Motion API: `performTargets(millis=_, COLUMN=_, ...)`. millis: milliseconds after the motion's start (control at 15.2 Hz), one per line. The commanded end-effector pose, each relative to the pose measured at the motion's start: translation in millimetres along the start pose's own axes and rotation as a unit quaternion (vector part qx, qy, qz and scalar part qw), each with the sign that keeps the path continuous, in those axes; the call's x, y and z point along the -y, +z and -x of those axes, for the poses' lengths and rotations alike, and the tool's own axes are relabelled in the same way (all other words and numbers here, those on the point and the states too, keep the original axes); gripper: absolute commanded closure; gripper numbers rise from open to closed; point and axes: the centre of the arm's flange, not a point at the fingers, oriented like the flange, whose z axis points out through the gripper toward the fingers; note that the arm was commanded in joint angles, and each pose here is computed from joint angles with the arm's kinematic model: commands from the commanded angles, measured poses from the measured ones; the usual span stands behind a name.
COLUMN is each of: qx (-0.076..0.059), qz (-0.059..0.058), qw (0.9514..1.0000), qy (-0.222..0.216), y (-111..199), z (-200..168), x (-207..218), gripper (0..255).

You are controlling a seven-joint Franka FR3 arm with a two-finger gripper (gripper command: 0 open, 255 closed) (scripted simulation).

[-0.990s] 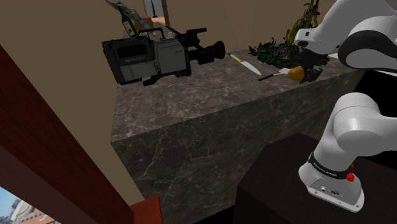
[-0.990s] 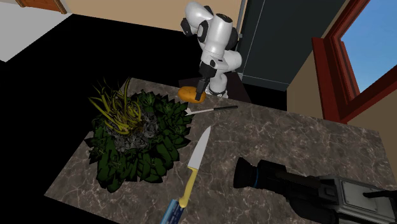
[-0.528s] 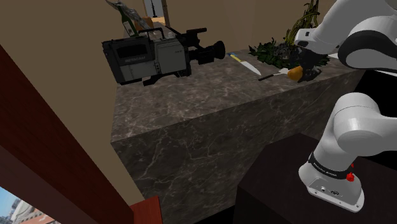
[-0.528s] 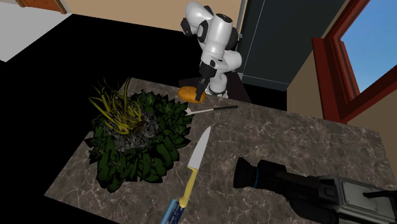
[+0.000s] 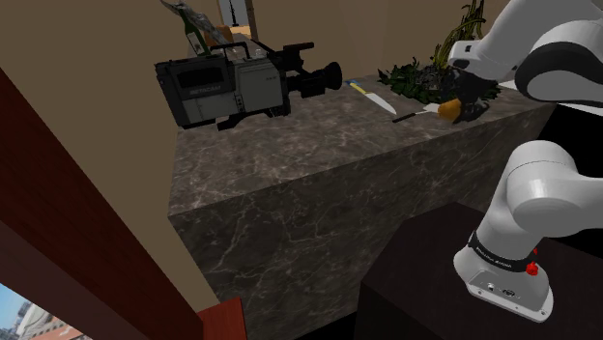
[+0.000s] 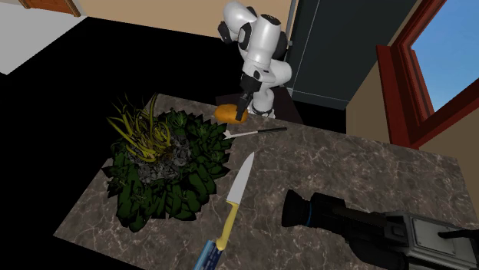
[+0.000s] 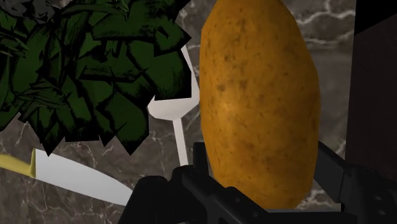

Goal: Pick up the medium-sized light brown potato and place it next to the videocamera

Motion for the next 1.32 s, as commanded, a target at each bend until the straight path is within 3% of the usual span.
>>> performTargets(millis=0, qx=0.000, qz=0.000, qw=1.0000, qy=0.000, y=-8, z=1, x=-5, gripper=255)
performTargets(millis=1254, qx=0.000, qz=0.000, qw=1.0000, qy=0.000, y=-96, z=14, x=-53, gripper=255)
